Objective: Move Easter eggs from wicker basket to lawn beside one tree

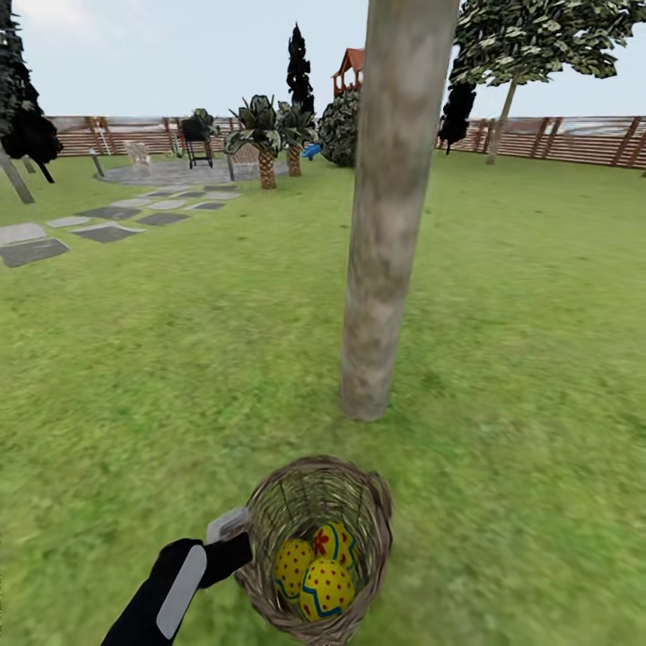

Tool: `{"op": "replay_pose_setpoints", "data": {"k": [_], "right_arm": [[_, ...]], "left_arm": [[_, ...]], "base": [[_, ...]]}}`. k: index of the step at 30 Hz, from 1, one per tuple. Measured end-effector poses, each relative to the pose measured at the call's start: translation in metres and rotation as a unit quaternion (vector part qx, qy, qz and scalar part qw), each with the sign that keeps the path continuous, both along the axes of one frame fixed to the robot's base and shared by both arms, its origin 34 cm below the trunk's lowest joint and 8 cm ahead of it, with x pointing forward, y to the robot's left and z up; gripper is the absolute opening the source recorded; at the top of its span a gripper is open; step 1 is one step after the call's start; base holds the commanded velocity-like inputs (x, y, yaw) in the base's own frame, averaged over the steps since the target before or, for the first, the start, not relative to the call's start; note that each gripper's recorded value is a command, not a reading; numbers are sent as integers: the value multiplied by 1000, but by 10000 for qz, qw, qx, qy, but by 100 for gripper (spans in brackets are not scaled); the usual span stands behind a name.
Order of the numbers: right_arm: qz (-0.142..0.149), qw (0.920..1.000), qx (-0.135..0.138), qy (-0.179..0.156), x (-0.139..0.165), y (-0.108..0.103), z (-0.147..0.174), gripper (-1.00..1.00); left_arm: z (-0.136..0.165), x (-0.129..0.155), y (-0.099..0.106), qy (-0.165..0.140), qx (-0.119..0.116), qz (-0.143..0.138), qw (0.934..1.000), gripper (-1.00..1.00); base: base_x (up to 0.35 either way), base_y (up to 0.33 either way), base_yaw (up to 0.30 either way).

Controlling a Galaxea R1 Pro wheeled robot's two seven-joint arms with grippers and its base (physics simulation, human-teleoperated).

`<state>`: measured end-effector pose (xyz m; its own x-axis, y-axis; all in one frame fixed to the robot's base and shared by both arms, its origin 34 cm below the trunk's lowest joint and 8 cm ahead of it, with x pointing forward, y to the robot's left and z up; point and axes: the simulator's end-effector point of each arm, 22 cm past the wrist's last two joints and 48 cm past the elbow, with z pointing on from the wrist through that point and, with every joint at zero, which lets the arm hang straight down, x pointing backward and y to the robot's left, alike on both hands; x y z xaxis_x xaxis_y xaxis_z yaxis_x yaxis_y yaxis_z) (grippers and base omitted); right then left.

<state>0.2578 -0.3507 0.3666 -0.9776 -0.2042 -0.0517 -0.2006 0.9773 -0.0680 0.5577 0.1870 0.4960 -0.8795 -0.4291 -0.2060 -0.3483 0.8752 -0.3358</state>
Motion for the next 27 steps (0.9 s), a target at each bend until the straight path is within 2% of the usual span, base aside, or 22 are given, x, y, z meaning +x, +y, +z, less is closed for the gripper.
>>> {"op": "replay_pose_setpoints", "data": {"k": [7,14,19,27], "right_arm": [[-4,10000,4,36,-3,0,-1,100],[-23,10000,0,56,-4,0,-1,100],[-45,10000,6,48,-4,0,-1,100],[-63,10000,3,44,-4,1,-1,100]], "left_arm": [[-4,-2,0,43,-1,1,10000,-100],[-4,-3,-1,52,-1,-3,10000,-100],[-5,-3,0,56,0,2,10000,-100],[-4,-3,-1,50,-10,6,10000,-100]], "base": [[292,0,187],[289,0,10],[39,0,32],[116,0,252]]}}
